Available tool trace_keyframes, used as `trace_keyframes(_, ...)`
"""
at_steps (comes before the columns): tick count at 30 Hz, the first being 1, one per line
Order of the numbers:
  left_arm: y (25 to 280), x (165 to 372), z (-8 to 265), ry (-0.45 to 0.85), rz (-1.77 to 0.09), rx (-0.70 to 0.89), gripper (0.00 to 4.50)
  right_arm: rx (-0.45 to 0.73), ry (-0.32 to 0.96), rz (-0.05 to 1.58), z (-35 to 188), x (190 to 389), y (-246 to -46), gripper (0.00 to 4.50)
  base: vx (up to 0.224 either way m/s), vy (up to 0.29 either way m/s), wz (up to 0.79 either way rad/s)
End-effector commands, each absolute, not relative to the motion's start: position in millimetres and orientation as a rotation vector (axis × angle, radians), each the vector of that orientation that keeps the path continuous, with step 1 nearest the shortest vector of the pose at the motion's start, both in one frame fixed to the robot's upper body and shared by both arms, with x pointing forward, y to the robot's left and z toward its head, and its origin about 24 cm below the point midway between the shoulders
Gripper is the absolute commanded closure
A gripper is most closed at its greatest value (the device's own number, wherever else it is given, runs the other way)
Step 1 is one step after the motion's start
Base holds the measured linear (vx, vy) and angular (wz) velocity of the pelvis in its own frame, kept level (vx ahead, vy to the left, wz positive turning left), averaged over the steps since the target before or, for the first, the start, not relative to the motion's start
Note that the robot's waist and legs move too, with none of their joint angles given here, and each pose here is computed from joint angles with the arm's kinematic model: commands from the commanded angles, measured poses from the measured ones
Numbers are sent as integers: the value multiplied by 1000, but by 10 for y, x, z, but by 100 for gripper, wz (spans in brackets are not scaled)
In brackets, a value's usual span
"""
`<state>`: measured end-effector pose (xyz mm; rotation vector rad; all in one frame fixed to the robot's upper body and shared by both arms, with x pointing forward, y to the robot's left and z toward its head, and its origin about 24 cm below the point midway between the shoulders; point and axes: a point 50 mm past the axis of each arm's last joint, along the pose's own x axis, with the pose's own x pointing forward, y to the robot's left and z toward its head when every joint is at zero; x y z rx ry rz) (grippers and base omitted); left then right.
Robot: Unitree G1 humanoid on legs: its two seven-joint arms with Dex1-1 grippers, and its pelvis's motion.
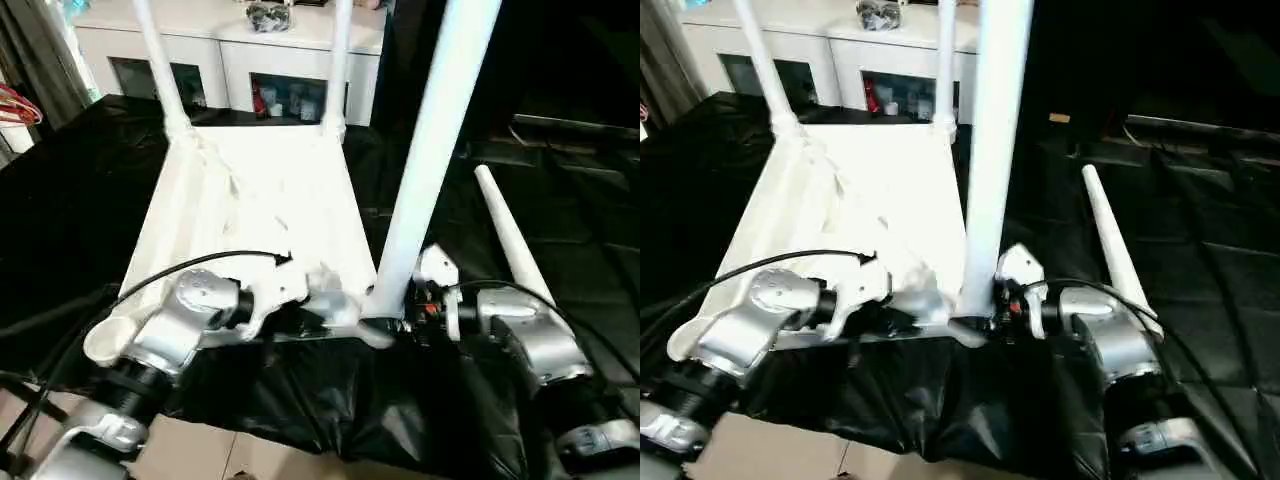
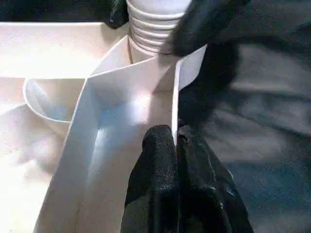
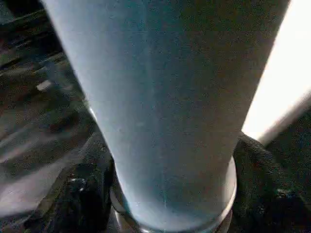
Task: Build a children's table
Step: Rotate leg to tighten
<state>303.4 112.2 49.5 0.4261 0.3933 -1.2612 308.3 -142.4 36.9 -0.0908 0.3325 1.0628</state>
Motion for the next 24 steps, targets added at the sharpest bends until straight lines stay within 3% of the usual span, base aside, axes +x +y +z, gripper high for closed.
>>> trace_keyframes(1, 911, 3125, 634, 292, -1195, 403, 450, -82, 346, 1009, 263, 3110, -1204, 178, 0, 0, 0)
trace_keyframes(7, 601, 3249, 681, 247, -998, 361, 450, 7, 350, 611, 180, 3355, -997, 180, 0, 0, 0)
trace_keyframes(10, 523, 3264, 689, 237, -966, 344, 450, 3, 338, 558, 186, 3391, -926, 180, 0, 0, 0)
trace_keyframes(13, 458, 3243, 694, 225, -995, 344, 450, 14, 309, 566, 222, 3412, -869, 180, 0, 0, 0)
trace_keyframes(16, 456, 3223, 690, 222, -1018, 354, 450, 38, 289, 580, 258, 3434, -879, 110, 0, 0, 0)
trace_keyframes(24, 601, 3120, 663, 232, -1154, 381, 450, -36, 267, 737, 301, 3405, -1061, 88, 0, 0, 0)
